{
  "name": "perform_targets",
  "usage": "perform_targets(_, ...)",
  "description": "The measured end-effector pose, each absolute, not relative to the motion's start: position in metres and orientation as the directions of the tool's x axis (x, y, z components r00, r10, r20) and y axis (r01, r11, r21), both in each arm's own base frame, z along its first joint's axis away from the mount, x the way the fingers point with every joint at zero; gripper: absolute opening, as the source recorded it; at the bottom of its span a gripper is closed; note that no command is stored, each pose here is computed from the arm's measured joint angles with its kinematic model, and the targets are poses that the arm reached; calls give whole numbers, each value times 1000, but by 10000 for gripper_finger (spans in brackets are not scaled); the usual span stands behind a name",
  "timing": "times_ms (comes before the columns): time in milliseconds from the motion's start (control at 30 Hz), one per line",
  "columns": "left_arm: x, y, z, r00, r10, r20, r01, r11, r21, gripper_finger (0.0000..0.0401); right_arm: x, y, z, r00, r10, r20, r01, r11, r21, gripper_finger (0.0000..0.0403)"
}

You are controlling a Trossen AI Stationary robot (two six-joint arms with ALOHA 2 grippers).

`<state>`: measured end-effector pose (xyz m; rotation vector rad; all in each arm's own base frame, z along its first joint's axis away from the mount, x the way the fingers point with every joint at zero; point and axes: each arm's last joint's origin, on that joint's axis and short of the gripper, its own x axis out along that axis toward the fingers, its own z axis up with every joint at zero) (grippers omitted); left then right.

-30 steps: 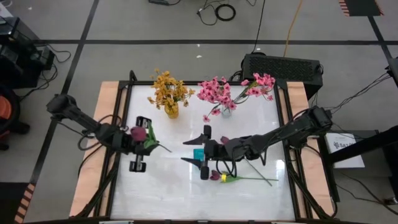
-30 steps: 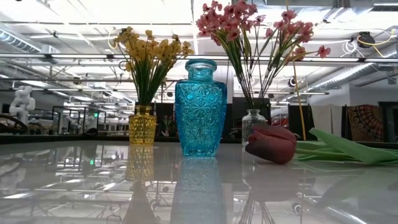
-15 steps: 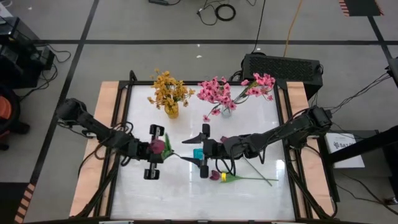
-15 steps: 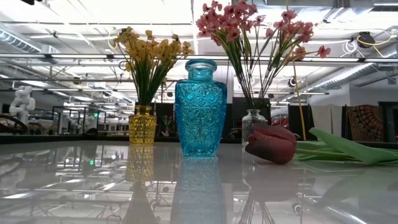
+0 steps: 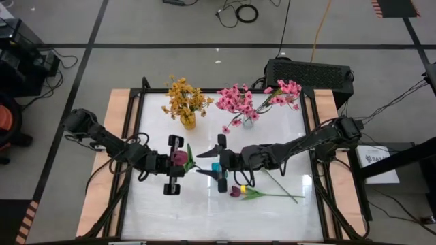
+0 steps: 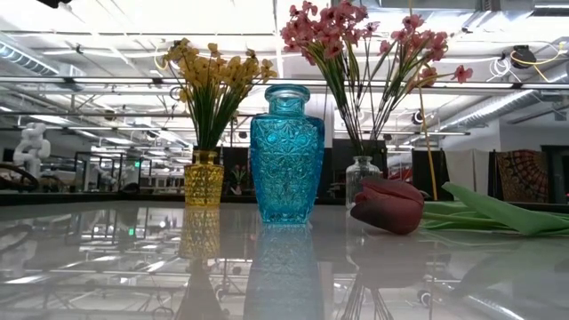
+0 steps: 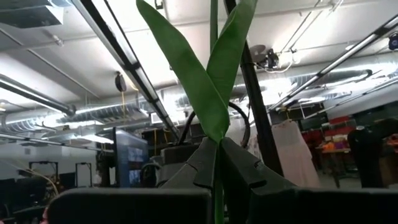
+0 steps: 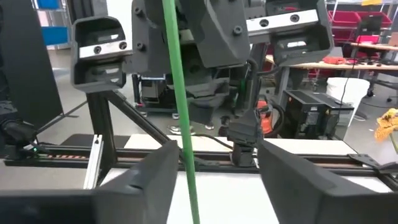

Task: Sort flowers into vase by color
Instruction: Put the top left dark red flower into the blue vase

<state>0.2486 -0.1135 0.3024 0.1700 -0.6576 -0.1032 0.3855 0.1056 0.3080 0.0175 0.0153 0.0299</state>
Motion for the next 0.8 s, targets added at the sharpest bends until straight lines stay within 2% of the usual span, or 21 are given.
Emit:
perform_targets(100,249,-114,302,792,-152,592,40,979,198,15,386,104,308,1000,25,-16,-25,999,25,164)
perform_targets(300,250,-114,301,804,-132,579,22,981,193,16,386,103,307,999,24,-28,-24,999,29,25)
perform_targets(333,250,-113,301,808,-114,577,9,983,183,17,386,103,306,999,25,-31,-24,999,28,13)
perform_targets(533,248,-111,302,840,-4,543,-92,984,150,44,384,102,306,997,21,-68,-19,999,27,7)
perform_targets(800,239,-112,306,904,69,422,-141,980,141,113,367,97,322,992,16,-122,-4,996,91,2)
